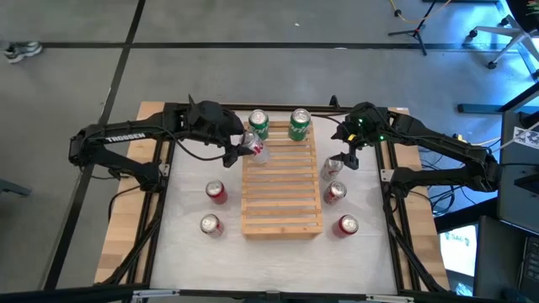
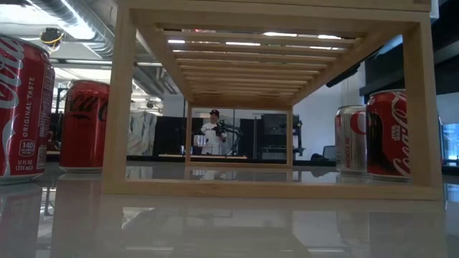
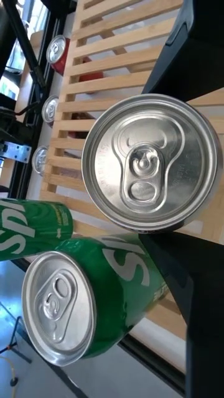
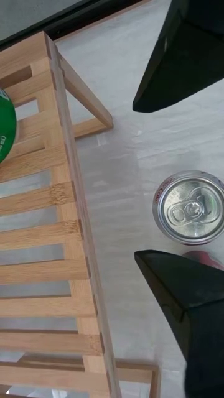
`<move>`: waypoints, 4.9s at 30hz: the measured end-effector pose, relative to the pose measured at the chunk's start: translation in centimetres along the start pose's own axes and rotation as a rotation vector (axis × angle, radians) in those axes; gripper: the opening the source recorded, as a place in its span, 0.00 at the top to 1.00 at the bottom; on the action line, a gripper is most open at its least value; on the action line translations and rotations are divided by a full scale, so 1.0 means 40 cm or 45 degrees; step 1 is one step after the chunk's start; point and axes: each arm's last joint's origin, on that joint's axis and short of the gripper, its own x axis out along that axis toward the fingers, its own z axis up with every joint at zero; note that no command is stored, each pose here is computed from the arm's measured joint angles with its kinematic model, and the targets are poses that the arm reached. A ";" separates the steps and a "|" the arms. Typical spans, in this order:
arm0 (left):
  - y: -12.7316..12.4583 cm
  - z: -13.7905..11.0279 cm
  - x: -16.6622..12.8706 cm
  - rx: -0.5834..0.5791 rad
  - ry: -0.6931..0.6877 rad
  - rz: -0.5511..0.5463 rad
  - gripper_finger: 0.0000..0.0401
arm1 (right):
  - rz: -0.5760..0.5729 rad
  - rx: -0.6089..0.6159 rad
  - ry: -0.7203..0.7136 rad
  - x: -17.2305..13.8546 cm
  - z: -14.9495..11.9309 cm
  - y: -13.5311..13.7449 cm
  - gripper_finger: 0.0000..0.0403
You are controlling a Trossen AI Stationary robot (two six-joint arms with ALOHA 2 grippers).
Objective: Place canned beverage on shelf
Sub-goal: Put the left red and silver soda can on the shelf
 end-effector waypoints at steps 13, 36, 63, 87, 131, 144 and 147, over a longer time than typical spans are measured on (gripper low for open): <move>0.001 0.000 0.000 -0.001 -0.002 0.015 0.28 | 0.000 0.000 0.000 0.000 0.000 0.000 0.07; 0.001 0.002 -0.002 -0.003 -0.011 0.018 0.18 | 0.000 0.000 0.000 0.000 0.000 0.000 0.07; -0.003 0.025 -0.032 0.041 -0.151 0.008 0.18 | 0.000 0.000 0.000 0.000 0.000 0.000 0.07; 0.002 -0.043 -0.196 0.020 -0.009 0.141 0.21 | 0.000 0.000 0.000 0.000 0.000 0.000 0.07; 0.024 -0.181 0.026 -0.011 -0.087 0.093 0.59 | -0.005 0.000 0.001 0.000 0.000 0.000 0.07; 0.027 -0.186 0.077 -0.009 -0.049 0.098 0.59 | -0.005 0.000 0.001 0.000 0.000 0.000 0.07; 0.027 -0.186 0.077 -0.009 -0.051 0.098 0.59 | -0.005 0.000 0.001 0.000 0.000 0.000 0.07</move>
